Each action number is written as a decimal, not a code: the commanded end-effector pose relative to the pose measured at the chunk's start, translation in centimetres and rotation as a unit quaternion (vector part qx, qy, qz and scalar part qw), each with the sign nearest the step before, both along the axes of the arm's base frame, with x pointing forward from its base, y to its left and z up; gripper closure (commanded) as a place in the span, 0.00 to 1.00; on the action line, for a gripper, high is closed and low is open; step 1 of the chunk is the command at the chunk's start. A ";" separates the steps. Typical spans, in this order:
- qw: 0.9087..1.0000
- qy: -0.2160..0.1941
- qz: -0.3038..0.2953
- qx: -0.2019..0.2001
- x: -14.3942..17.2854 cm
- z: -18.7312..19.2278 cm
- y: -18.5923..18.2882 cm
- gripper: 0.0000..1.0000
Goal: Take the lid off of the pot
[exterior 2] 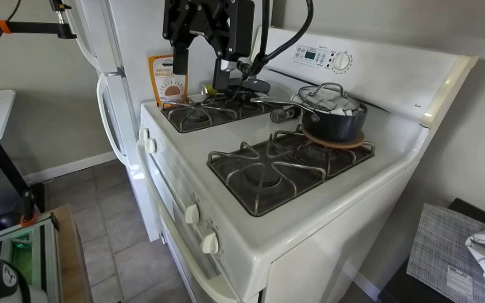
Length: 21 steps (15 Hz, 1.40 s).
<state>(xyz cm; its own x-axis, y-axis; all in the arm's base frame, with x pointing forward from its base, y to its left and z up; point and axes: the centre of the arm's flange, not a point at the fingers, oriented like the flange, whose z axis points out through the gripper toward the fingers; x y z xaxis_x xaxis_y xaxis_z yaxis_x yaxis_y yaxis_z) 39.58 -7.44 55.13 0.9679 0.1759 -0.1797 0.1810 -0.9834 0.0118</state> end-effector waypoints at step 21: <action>0.984 -0.134 -0.087 -0.077 7.3 5.8 -2.5 0.00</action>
<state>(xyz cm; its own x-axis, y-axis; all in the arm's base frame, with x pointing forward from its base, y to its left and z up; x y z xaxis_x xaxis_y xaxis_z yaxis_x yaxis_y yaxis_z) 46.83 -9.92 60.97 0.9972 -0.0068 0.0740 -0.0206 -0.9820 0.1880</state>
